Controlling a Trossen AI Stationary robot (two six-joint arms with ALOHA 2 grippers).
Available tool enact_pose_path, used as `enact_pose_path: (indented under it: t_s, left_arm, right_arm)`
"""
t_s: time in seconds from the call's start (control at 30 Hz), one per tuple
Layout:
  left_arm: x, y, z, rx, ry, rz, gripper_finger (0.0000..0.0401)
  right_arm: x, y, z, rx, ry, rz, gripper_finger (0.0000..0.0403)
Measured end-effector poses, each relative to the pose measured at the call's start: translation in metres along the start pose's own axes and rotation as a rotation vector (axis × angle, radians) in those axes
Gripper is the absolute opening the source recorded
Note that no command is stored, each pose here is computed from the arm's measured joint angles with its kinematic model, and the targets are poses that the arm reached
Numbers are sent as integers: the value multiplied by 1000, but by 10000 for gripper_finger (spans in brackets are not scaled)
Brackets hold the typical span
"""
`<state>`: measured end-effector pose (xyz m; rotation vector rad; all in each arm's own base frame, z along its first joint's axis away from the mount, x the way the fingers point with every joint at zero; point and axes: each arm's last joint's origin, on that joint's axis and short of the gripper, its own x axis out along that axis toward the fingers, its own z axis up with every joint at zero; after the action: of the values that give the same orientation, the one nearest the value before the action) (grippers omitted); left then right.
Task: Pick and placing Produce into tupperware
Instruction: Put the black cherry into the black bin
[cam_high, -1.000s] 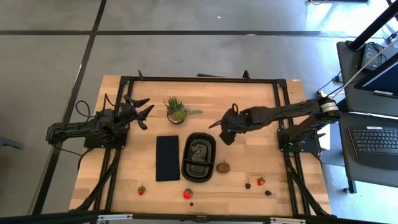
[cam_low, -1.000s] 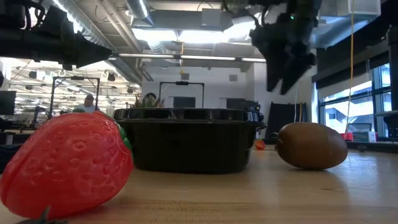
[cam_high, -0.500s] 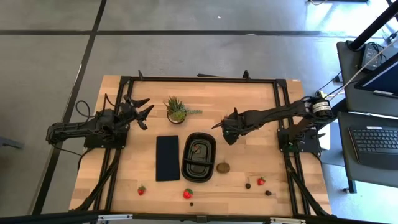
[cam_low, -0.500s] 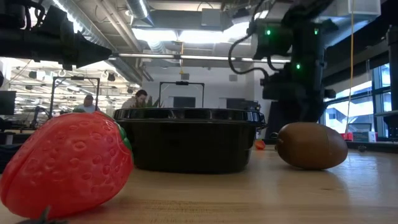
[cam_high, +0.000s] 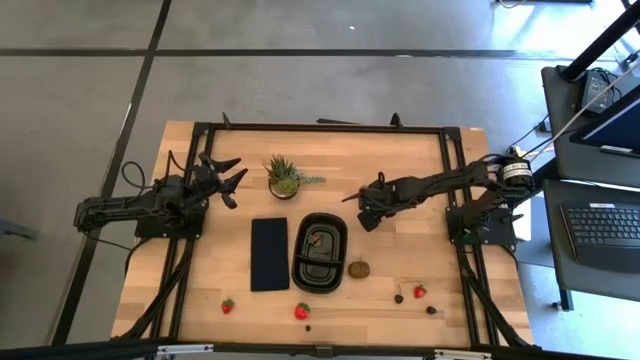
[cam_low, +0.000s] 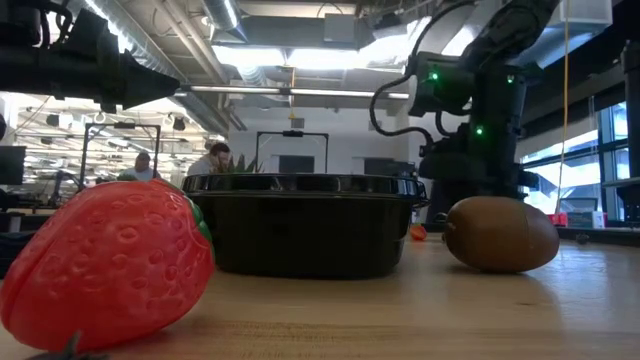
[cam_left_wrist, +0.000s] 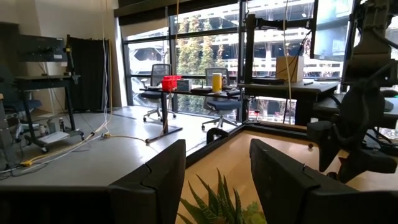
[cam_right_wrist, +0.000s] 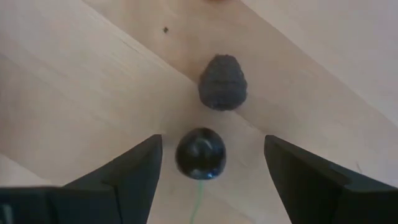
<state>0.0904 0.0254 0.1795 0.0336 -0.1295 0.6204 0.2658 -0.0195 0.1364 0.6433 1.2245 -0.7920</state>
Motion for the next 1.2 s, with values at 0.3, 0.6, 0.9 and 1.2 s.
enact_pose_path:
  t_s: [0.3, 0.6, 0.9, 1.2]
  left_arm:
    - [0, 0, 0, 0, 0, 0, 171]
    - [0, 0, 0, 1, 0, 0, 171]
    - [0, 0, 0, 1, 0, 0, 171]
    - [0, 0, 0, 1, 0, 0, 171]
  right_arm:
    - [1, 0, -1, 3, 5, 9, 257]
    - [1, 0, -1, 7, 12, 21, 189]
    - [1, 0, -1, 5, 22, 27, 135]
    - [8, 2, -1, -2, 36, 0, 124]
